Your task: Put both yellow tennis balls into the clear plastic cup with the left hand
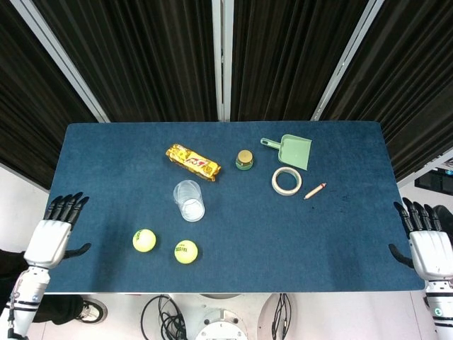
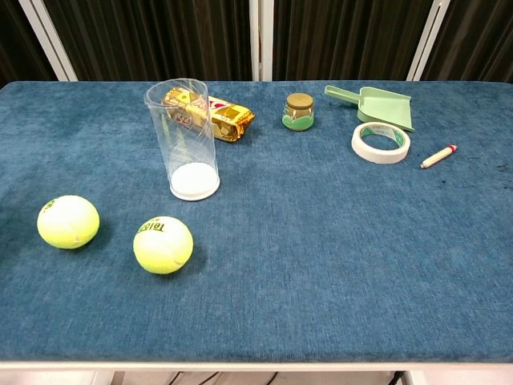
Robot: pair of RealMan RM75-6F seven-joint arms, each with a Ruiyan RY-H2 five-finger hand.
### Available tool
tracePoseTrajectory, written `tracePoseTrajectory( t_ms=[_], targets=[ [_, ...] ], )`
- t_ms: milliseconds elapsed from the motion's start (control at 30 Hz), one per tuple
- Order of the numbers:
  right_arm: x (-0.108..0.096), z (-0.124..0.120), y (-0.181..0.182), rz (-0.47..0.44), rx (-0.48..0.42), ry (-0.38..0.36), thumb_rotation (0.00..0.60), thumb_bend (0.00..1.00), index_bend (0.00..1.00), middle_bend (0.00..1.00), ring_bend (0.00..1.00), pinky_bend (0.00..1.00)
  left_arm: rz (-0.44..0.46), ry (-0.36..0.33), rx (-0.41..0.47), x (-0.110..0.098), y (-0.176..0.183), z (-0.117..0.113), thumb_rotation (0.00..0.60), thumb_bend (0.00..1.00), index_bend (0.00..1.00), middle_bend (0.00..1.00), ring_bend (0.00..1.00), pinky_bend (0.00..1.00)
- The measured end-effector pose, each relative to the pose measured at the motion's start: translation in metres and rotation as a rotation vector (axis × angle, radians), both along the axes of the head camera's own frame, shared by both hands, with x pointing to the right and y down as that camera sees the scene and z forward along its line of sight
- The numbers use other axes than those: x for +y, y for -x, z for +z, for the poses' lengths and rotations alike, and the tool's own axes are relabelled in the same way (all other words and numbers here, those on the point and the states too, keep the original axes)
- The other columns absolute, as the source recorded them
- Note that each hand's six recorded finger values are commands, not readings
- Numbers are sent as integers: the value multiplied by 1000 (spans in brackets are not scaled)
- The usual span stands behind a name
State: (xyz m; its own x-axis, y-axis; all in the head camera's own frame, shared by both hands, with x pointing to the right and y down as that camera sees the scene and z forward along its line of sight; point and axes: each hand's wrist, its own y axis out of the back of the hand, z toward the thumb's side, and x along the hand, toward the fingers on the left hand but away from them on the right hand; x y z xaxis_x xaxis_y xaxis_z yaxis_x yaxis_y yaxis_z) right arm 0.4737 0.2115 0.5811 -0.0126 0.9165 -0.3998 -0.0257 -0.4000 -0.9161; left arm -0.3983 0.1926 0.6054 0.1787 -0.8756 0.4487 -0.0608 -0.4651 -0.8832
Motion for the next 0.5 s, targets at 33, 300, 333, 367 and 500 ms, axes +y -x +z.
tracePoseTrajectory(
  t_ms=[33, 300, 333, 367, 500],
  targets=[
    [1, 0, 0, -1, -1, 1, 600, 177, 0, 0, 0, 0, 15, 14, 12, 2, -5, 3, 600, 134, 0, 0, 0, 0],
    [1, -4, 0, 8, -18, -9, 600, 178, 0, 0, 0, 0, 152, 143, 102, 14, -51, 35, 600, 135, 0, 0, 0, 0],
    [1, -4, 0, 9, -18, -9, 600, 178, 0, 0, 0, 0, 167, 150, 109, 14, -56, 39, 600, 136, 0, 0, 0, 0],
    [0, -4, 0, 11, -20, -8, 600, 178, 0, 0, 0, 0, 183, 160, 119, 14, -62, 43, 600, 137, 0, 0, 0, 0],
    [-2, -4, 2, 8, -24, -12, 600, 178, 0, 0, 0, 0, 207, 200, 142, 14, -70, 58, 600, 145, 0, 0, 0, 0]
  ],
)
